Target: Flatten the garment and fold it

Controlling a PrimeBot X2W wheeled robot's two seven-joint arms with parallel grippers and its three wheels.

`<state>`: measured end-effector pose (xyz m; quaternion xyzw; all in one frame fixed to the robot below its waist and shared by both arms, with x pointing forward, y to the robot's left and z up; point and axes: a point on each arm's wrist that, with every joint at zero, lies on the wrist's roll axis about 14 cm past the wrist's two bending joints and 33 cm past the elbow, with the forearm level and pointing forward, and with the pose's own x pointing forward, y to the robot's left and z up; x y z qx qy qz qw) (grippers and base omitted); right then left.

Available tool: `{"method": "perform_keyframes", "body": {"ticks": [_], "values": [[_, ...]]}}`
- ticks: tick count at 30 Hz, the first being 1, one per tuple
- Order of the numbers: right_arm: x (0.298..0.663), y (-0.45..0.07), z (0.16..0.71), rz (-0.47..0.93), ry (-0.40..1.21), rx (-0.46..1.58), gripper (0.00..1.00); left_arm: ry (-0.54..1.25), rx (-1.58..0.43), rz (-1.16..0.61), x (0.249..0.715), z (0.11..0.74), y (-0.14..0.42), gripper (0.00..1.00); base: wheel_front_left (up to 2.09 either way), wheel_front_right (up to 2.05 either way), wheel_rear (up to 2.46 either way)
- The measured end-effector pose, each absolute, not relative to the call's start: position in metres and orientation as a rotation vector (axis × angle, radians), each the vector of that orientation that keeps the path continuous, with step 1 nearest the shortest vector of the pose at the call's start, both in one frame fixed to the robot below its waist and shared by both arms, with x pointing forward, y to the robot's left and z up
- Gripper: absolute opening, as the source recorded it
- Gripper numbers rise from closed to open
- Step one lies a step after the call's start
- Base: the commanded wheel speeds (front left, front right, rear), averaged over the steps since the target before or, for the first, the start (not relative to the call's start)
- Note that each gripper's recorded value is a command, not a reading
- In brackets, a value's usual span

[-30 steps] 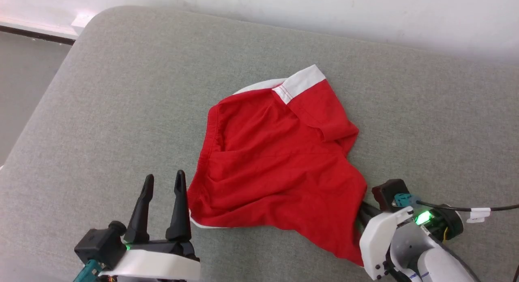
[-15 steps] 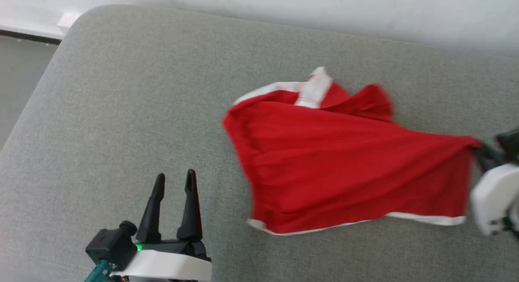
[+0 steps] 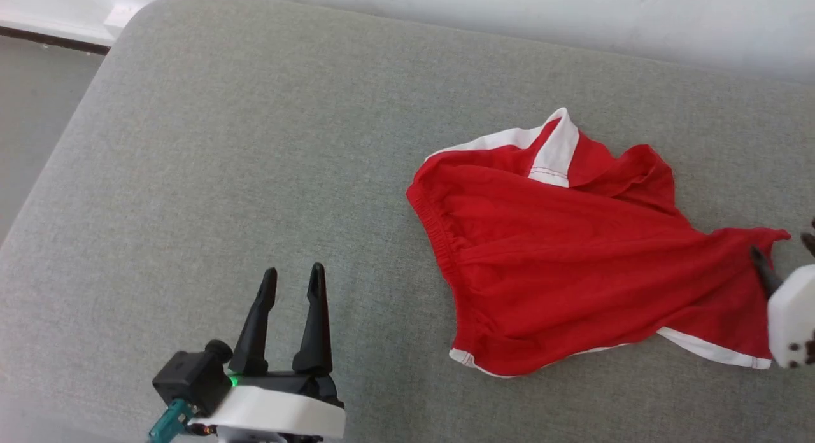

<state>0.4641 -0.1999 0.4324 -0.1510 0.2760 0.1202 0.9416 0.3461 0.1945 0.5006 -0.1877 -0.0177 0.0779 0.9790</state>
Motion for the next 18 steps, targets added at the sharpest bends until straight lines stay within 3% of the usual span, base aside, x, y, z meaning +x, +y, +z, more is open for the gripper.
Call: {"method": "perform_keyframes", "body": {"ticks": [7, 11, 18], "values": [[0.473, -0.174, 0.499, 0.231, 0.243, -0.149, 1.00, -0.065, -0.354, 0.102, 0.350, 0.512, 0.185, 1.00, 0.00, 0.00, 0.00], [0.457, -0.167, 0.541, 0.191, 0.024, -0.058, 1.00, -0.093, -0.329, 0.061, 0.354, 0.522, 0.178, 1.00, 0.00, 0.00, 0.00], [0.398, -0.178, 0.523, 0.094, 0.011, 0.020, 1.00, -0.066, -0.290, 0.024, 0.352, 0.514, 0.169, 1.00, 0.00, 0.00, 0.00]]}}
